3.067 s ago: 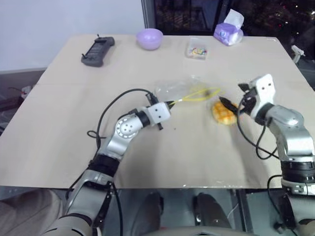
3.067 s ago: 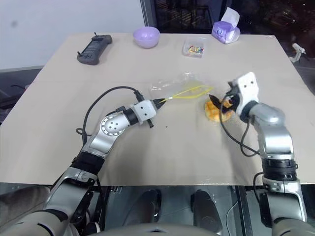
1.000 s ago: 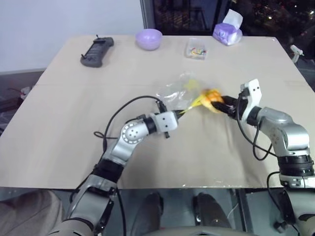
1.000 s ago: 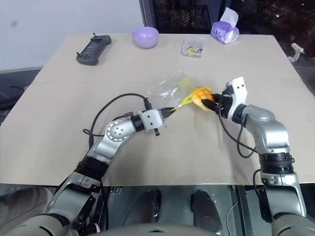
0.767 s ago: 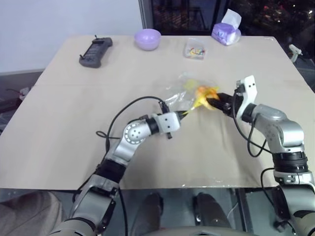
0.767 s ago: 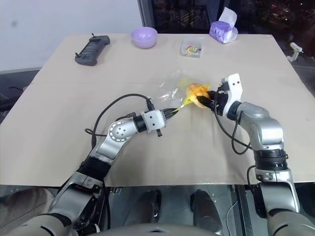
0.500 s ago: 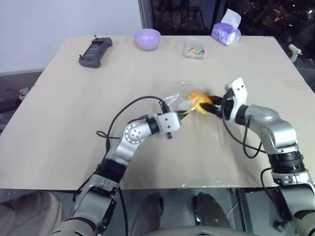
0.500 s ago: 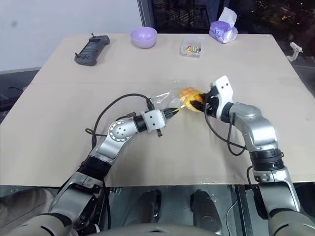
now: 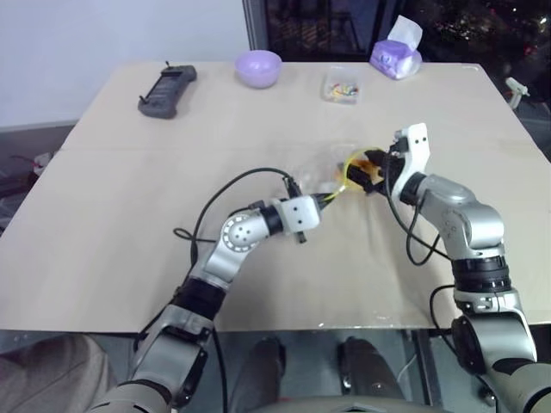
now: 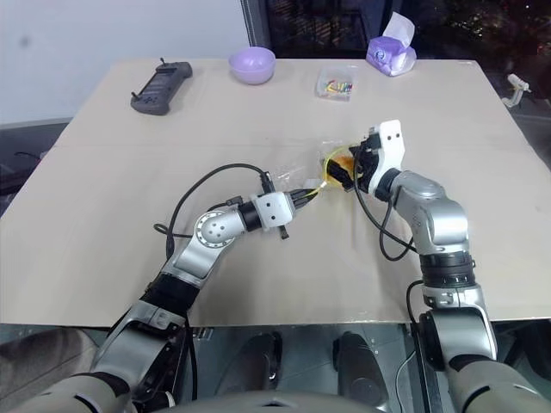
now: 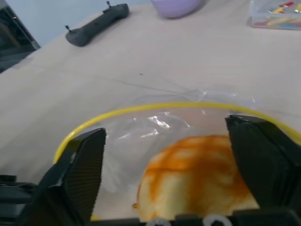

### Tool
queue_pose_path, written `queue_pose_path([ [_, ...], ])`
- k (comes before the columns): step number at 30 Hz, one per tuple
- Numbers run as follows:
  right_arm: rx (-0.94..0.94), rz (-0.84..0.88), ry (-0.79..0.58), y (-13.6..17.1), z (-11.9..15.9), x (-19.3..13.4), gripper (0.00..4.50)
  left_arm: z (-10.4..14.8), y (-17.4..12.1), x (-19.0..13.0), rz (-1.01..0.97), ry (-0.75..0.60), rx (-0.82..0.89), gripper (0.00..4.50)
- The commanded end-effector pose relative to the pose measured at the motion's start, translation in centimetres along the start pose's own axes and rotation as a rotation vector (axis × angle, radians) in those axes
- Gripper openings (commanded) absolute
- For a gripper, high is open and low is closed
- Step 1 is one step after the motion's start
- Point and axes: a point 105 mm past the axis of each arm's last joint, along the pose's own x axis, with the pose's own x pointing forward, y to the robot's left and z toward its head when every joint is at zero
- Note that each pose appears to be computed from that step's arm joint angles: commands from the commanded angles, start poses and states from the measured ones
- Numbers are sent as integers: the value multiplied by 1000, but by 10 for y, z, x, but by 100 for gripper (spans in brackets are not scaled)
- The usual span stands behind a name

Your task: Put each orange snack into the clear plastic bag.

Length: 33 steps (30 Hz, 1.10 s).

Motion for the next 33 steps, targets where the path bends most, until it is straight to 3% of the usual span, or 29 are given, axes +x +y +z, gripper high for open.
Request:
queue_pose_path([
  [1,-61,36,-5,7,6,-6,439,16,7,4,15,-59,29,0],
  [4,-68,76,28,7,-1,-15,439,14,11,3,35,-52,19,0],
  [8,-102,190,116,1,-19,-62,439,10,21,1,89,-42,-13,0],
  [14,-254,158,324,-27,-54,-101,439,10,20,2,97,-46,-32,0],
  [19,-418,-80,326,-70,-59,-86,439,10,17,4,90,-51,-38,0],
  [24,-513,-160,238,-75,-49,-55,439,10,18,3,92,-47,-40,0],
  [32,-610,-112,189,-69,-47,-32,439,8,18,0,95,-38,-38,0],
  [33,-621,-109,187,-69,-47,-31,416,8,18,-1,95,-37,-38,0],
])
